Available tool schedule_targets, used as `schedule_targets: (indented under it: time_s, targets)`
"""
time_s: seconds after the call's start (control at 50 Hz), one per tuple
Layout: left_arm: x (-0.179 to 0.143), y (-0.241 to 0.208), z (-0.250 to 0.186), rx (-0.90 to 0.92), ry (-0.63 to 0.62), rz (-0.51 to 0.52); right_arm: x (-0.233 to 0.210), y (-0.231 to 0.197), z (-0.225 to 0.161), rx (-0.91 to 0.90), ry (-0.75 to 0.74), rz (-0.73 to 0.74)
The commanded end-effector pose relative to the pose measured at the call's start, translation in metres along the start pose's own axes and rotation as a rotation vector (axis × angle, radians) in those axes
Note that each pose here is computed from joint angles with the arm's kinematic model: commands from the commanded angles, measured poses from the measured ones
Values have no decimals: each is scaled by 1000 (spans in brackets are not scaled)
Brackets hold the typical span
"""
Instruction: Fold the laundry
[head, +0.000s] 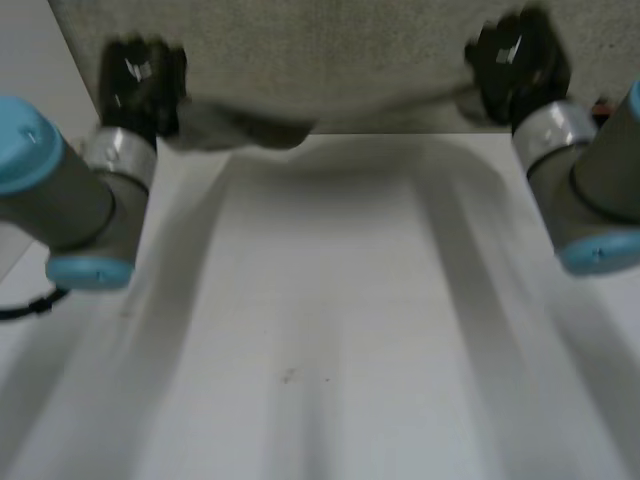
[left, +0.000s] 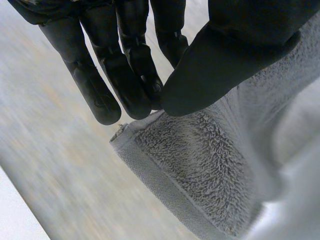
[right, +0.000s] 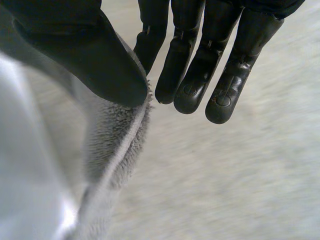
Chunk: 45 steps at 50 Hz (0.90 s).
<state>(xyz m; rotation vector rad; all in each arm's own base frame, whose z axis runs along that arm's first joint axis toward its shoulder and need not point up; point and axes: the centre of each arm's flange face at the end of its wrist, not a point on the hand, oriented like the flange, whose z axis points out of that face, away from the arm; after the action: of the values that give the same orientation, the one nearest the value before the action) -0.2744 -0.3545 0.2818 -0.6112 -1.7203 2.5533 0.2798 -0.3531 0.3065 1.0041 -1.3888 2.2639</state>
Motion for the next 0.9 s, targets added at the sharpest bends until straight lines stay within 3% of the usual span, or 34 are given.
schedule_targets:
  time_s: [0.02,0.18,0.42,0.62,0.76,0.9]
  targets:
    - [35,86,-66,-254,152,16,-82,70,-60,-268,-303,130]
    - [36,102,-94,-345,183,44,-102,91,-90,-448,-402,329]
    - [-6,51,-84,-227,62,54,-75,81,-100,-546,-385,661]
    - [-24,41,-88,-216,17,56,-51,86,-109,-590,-292,759]
    - [-22,45,-91,-230,23,53,-65,95,-135,-667,-310,791]
    - [-23,47,-91,-235,19,48,-73,102,-130,-614,-243,850]
